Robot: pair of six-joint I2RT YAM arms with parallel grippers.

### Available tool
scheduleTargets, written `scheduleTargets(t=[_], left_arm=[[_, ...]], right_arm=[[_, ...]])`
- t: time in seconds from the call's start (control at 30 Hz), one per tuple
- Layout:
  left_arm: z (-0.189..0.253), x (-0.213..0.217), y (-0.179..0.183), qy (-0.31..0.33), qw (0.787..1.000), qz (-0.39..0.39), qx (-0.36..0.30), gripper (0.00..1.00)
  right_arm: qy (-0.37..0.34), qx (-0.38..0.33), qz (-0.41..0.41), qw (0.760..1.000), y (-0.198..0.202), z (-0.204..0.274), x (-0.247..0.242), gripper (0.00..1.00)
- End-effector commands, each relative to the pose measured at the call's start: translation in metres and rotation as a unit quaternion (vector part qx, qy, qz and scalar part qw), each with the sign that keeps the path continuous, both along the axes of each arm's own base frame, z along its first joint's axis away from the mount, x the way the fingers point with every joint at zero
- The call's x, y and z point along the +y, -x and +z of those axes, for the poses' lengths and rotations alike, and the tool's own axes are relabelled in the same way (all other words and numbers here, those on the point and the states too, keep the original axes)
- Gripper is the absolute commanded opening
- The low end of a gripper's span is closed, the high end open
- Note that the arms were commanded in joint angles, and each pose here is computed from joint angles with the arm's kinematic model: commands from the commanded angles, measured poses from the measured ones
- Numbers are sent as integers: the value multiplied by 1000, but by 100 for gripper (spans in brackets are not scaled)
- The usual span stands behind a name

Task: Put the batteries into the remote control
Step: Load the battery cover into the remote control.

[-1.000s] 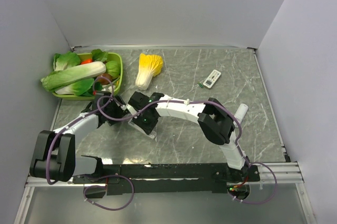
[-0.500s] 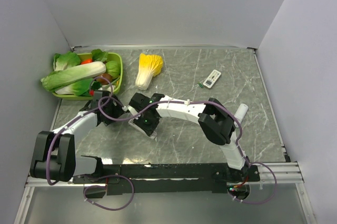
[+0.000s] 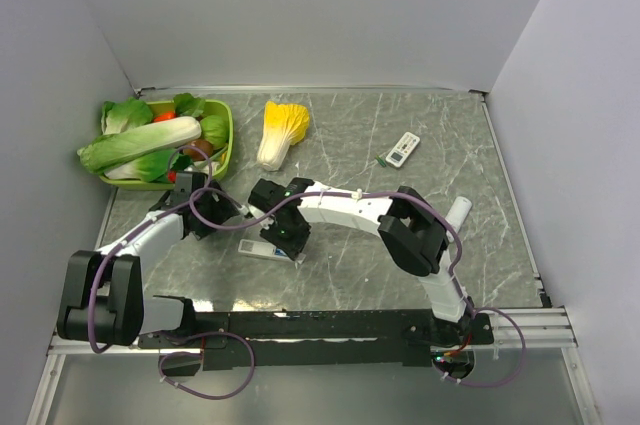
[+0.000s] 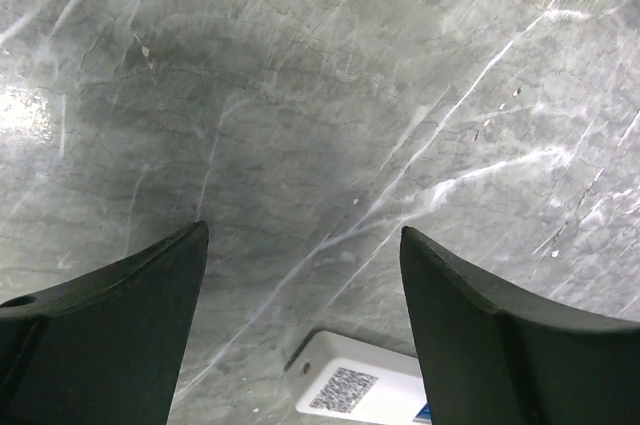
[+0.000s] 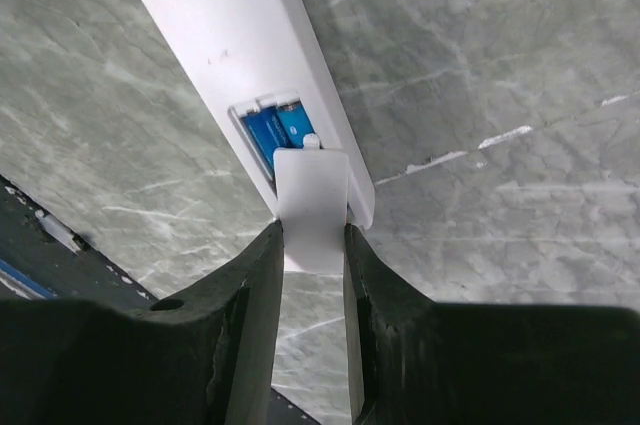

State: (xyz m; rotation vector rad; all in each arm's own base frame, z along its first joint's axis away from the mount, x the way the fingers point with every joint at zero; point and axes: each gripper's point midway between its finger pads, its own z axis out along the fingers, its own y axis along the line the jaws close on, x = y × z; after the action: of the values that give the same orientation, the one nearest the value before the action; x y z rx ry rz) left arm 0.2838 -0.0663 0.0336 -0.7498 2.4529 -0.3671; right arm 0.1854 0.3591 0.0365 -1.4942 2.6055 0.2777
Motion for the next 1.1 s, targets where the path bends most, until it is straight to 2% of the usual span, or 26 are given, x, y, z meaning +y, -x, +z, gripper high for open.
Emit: scheduleTargets(t=[0.0, 0.23, 0.47, 0.73, 1.07], left_arm=[[20, -4, -13, 8, 999, -13, -37, 81], [21, -10, -10, 26, 999, -21, -36, 78], [25, 15, -6, 23, 999, 18, -35, 77], [29, 13, 3, 43, 998, 14, -38, 74], [28, 23, 3, 54, 997, 27, -43, 74]], right_arm=[[19, -12, 9, 1000, 1, 11, -16, 28], [-2, -59, 73, 996, -13, 31, -12, 28], [-14, -87, 157, 984, -16, 33, -6, 27], [-19, -79, 206, 975, -7, 29, 4, 27], [-13, -70, 230, 970, -3, 21, 11, 28]])
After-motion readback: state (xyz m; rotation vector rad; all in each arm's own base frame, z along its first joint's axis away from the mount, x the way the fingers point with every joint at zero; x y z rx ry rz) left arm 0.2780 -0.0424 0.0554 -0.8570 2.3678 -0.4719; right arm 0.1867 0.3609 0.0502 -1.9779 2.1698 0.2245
